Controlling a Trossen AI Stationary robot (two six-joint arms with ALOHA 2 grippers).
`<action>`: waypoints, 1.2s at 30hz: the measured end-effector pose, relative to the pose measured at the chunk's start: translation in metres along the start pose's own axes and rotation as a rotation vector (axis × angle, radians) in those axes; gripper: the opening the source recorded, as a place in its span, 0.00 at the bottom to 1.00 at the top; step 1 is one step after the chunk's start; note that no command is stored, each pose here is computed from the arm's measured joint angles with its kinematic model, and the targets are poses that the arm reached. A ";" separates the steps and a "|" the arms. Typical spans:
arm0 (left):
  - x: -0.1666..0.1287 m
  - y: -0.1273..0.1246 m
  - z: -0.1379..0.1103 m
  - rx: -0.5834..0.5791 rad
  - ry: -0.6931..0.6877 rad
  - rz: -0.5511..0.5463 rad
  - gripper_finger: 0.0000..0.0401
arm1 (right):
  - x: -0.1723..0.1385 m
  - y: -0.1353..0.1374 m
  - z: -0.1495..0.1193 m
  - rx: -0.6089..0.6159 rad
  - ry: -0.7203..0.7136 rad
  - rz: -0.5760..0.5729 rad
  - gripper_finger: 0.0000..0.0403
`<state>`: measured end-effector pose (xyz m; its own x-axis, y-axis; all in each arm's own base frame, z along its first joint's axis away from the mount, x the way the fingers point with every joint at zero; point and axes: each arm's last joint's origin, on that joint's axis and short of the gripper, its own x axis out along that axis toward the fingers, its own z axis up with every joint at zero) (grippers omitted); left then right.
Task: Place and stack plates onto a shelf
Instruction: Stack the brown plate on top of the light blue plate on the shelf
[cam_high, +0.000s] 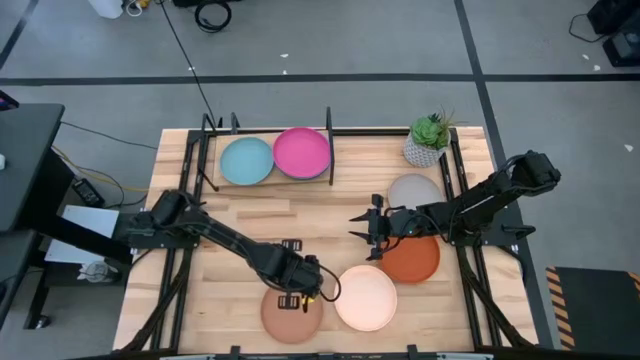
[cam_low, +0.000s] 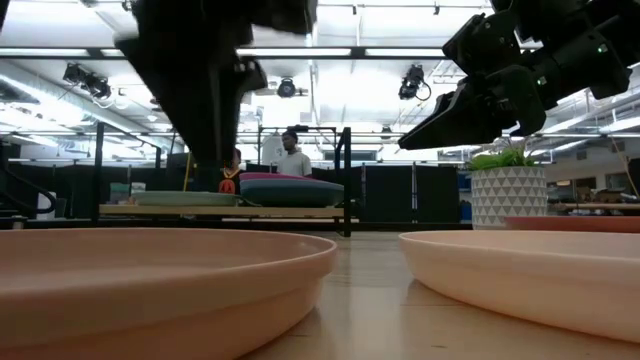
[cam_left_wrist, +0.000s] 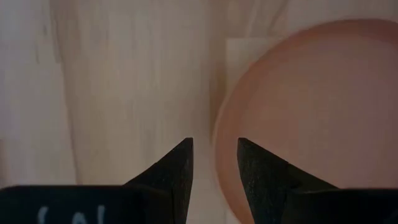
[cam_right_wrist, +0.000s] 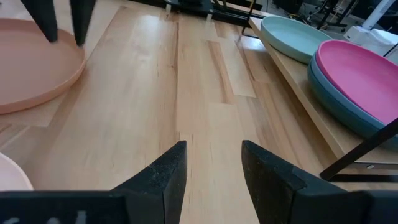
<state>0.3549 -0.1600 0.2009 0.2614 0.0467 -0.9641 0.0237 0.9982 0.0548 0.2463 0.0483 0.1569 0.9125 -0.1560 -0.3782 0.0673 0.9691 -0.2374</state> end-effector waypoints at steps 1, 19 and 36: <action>0.005 0.001 -0.002 -0.003 0.003 -0.007 0.33 | 0.000 0.000 0.000 0.000 -0.001 0.000 0.40; 0.041 0.010 -0.021 -0.015 0.046 -0.109 0.23 | 0.000 0.000 0.000 0.001 -0.005 0.000 0.40; -0.037 0.071 -0.033 -0.026 0.081 -0.026 0.02 | 0.000 0.000 0.001 0.004 -0.010 -0.001 0.40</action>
<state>0.3154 -0.0901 0.2322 0.1825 0.0221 -0.9830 0.0042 0.9997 0.0233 0.2467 0.0484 0.1579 0.9165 -0.1547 -0.3688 0.0693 0.9697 -0.2343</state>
